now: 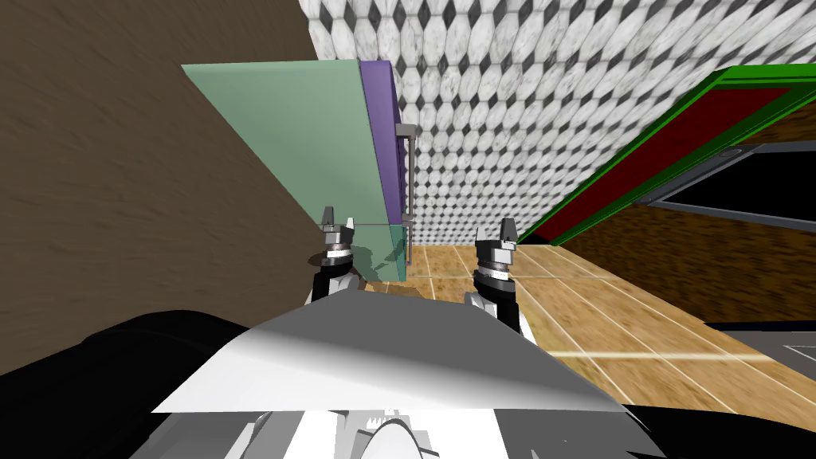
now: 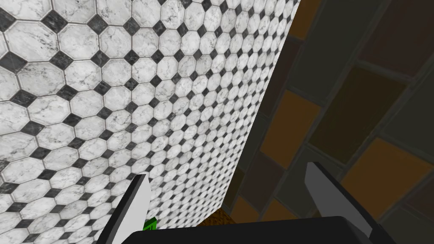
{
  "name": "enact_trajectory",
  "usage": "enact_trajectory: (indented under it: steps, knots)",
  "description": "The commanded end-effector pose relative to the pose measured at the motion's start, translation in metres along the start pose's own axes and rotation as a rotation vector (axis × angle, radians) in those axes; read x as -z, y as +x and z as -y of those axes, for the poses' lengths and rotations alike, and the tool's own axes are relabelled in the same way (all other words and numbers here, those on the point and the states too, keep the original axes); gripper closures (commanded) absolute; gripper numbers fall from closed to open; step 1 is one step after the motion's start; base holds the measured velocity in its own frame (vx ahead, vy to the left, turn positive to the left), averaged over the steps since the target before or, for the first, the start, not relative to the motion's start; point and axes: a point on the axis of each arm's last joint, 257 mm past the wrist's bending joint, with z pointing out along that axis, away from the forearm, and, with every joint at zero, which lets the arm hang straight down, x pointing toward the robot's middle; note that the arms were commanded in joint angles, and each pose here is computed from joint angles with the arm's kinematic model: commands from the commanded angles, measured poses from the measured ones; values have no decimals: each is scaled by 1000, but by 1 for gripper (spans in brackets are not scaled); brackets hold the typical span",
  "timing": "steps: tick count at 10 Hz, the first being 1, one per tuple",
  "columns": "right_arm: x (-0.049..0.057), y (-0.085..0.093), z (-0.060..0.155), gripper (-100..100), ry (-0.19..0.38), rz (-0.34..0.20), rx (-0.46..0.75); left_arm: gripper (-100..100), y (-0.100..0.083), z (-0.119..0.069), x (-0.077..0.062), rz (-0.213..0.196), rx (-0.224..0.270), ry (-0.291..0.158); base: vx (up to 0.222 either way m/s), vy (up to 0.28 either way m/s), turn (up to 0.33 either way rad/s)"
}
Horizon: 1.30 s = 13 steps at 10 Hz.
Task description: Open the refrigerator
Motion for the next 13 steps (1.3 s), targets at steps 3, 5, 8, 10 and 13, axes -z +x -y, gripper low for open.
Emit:
enact_trajectory:
  steps: [3, 5, 8, 10, 13]
  knots:
    - [0, 0, 0, 0, 0, 0, 0, 0, 0, 0, 0, 0, 0, 0, 0, 0, 0]
    - [0, 0, 0, 0, 0, 0, 0, 0, 0, 0, 0, 0, 0, 0, 0, 0, 0]
    - [0, 0, 0, 0, 0, 0, 0, 0, 0, 0, 0, 0, 0, 0, 0, 0, 0]
    - [0, 0, 0, 0, 0, 0, 0, -100, 4, -1, -4, -33, -7, -7, 12, -11, 34]
    - [0, 0, 0, 0, 0, 0, 0, -100, 7, -5, -11, -65, -6, -30, 38, -46, 64]
